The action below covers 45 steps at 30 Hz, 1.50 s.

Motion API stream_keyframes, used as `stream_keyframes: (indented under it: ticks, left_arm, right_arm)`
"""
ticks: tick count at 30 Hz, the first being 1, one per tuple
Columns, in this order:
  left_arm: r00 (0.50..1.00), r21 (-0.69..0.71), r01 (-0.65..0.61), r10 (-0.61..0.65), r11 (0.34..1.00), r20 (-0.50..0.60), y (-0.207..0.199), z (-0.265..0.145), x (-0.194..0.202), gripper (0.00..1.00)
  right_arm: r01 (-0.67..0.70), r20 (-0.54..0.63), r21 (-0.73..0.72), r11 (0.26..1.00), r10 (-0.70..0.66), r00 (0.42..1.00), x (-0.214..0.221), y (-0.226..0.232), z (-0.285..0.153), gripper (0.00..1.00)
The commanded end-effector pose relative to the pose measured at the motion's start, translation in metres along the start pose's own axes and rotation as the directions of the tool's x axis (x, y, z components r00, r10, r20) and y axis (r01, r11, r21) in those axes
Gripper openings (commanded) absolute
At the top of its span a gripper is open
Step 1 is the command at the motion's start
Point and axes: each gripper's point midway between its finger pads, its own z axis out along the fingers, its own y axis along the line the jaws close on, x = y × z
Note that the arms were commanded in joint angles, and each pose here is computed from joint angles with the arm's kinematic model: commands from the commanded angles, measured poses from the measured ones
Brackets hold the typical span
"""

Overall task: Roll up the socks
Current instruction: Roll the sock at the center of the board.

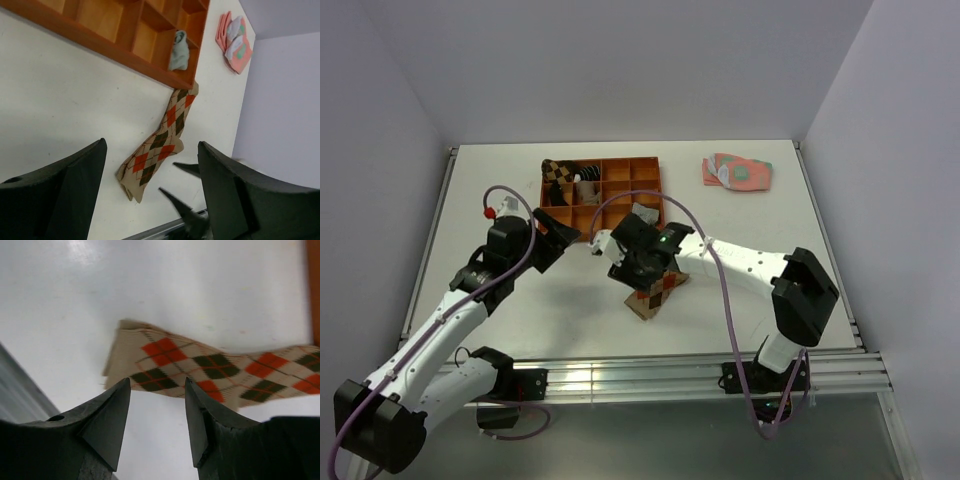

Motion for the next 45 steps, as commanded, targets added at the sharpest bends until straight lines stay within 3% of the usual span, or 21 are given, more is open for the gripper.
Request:
stream_keyframes:
  ticks: [1,10,33,39,45]
  left_arm:
    - [0.995,0.056,-0.091,0.089,0.994,0.038,-0.033,-0.02,-0.021,0.79]
    - [0.987,0.037,-0.137,0.133,0.99,0.094,-0.044,-0.045,-0.038,0.8]
    - [0.996,-0.002,-0.089,0.089,0.996,0.026,-0.021,-0.011,-0.019,0.77]
    - [0.999,0.008,-0.048,0.048,0.999,0.015,-0.011,0.002,-0.01,0.77]
    - [1.0,0.06,-0.009,0.01,0.998,-0.004,-0.007,0.016,0.002,0.74]
  right_arm:
    - [0.011,-0.016,-0.041,0.999,-0.012,1.0,0.009,0.032,0.007,0.55]
    - [0.059,-0.067,-0.037,0.998,-0.061,0.996,0.013,0.057,0.031,0.54]
    - [0.089,-0.162,-0.109,0.99,-0.106,0.981,0.06,0.078,0.069,0.55]
    - [0.15,-0.139,-0.101,0.984,-0.163,0.977,0.063,0.069,0.061,0.42]
    - [0.117,-0.066,-0.261,0.958,-0.138,0.988,0.063,0.07,0.039,0.28]
